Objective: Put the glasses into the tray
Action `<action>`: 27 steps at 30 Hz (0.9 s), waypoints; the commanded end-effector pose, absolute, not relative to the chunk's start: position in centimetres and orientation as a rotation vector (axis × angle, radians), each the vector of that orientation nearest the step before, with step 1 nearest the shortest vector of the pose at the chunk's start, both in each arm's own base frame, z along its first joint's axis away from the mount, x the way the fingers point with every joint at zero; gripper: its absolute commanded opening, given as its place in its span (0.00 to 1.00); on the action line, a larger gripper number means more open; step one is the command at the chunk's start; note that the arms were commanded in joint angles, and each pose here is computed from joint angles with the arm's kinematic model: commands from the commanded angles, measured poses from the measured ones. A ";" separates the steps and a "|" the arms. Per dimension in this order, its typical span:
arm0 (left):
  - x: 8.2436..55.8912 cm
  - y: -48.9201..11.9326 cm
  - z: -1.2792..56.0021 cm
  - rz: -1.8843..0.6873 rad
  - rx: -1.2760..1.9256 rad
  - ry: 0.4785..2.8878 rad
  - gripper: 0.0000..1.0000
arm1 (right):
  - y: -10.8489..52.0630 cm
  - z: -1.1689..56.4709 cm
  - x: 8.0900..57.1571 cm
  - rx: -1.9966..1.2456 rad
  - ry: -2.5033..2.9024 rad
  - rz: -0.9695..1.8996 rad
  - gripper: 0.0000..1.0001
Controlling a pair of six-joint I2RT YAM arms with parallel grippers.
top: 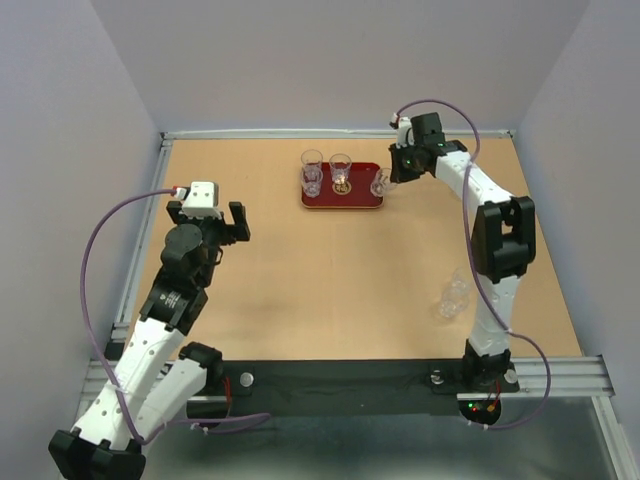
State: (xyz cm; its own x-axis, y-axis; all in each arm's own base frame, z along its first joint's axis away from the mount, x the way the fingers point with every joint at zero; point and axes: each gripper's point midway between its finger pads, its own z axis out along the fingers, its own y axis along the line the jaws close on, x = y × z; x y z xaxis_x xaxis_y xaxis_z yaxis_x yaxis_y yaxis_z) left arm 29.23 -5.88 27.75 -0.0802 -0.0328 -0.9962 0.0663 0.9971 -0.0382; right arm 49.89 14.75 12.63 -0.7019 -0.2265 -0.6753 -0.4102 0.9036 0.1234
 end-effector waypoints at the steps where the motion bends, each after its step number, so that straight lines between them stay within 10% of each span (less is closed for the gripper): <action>1: 29.6 -5.3 28.6 -0.054 0.010 1.607 0.98 | 16.6 14.8 54.5 -0.282 2.294 0.358 0.01; 27: 30.2 -5.2 27.9 -0.038 0.011 1.632 0.98 | 20.9 10.3 61.2 -0.230 2.259 0.295 0.11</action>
